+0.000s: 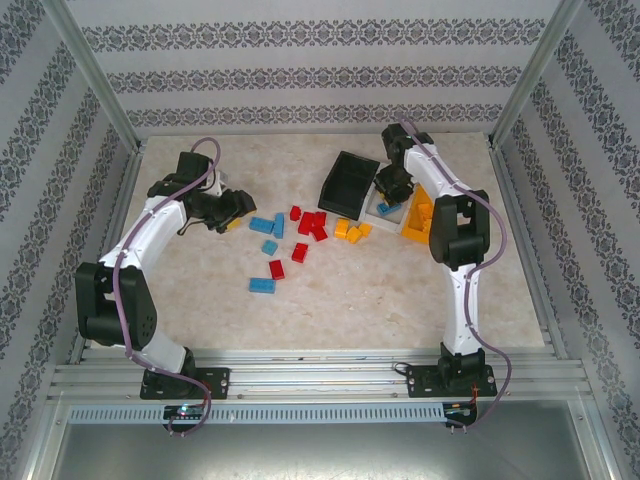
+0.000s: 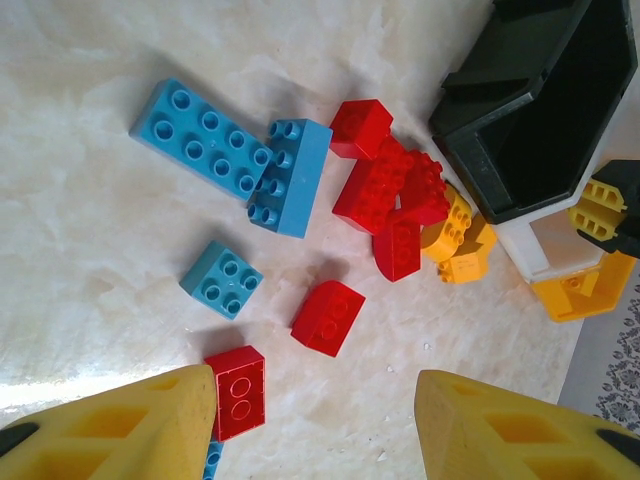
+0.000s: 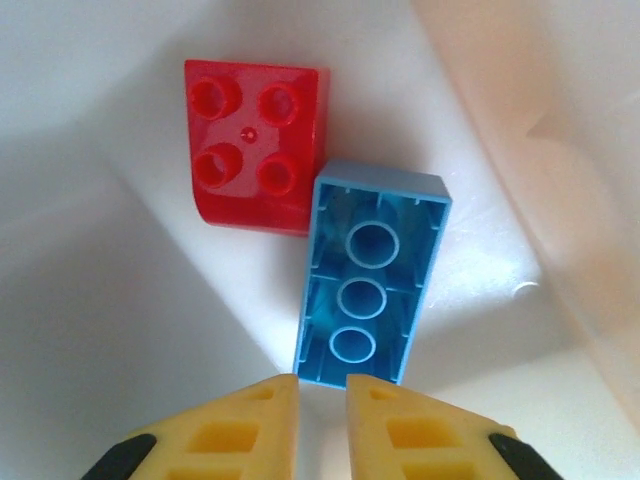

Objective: Sort the legos into containers by color

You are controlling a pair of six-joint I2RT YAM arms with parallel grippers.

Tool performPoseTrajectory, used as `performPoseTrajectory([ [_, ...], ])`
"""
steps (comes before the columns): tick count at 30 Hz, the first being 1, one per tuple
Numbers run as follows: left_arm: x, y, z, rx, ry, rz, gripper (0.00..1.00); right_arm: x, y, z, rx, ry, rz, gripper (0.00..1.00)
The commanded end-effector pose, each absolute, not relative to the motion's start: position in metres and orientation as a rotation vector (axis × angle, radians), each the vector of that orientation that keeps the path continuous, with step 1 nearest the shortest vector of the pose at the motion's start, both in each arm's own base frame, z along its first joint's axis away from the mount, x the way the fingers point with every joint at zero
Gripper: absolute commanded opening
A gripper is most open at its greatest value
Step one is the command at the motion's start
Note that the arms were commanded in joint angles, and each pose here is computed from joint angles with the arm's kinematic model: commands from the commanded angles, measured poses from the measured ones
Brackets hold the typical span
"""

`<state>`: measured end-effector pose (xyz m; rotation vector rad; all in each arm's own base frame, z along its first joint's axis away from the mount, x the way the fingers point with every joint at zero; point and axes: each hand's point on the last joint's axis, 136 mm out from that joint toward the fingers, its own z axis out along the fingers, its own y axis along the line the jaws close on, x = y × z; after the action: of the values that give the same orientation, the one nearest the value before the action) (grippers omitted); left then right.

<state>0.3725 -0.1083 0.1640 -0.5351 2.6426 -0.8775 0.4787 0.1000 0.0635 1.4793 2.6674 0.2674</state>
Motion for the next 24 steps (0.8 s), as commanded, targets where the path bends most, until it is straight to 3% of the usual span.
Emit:
performPoseTrajectory([
  [1, 0.371, -0.104, 0.178, -0.495, 2.597, -0.879, 0.55, 0.472, 0.097, 0.076, 1.456, 2.708, 0.290, 0.22],
  [24, 0.365, -0.095, 0.167, -0.527, 2.614, -0.860, 0.55, 0.481, 0.098, 0.038, 1.500, 2.762, 0.246, 0.23],
])
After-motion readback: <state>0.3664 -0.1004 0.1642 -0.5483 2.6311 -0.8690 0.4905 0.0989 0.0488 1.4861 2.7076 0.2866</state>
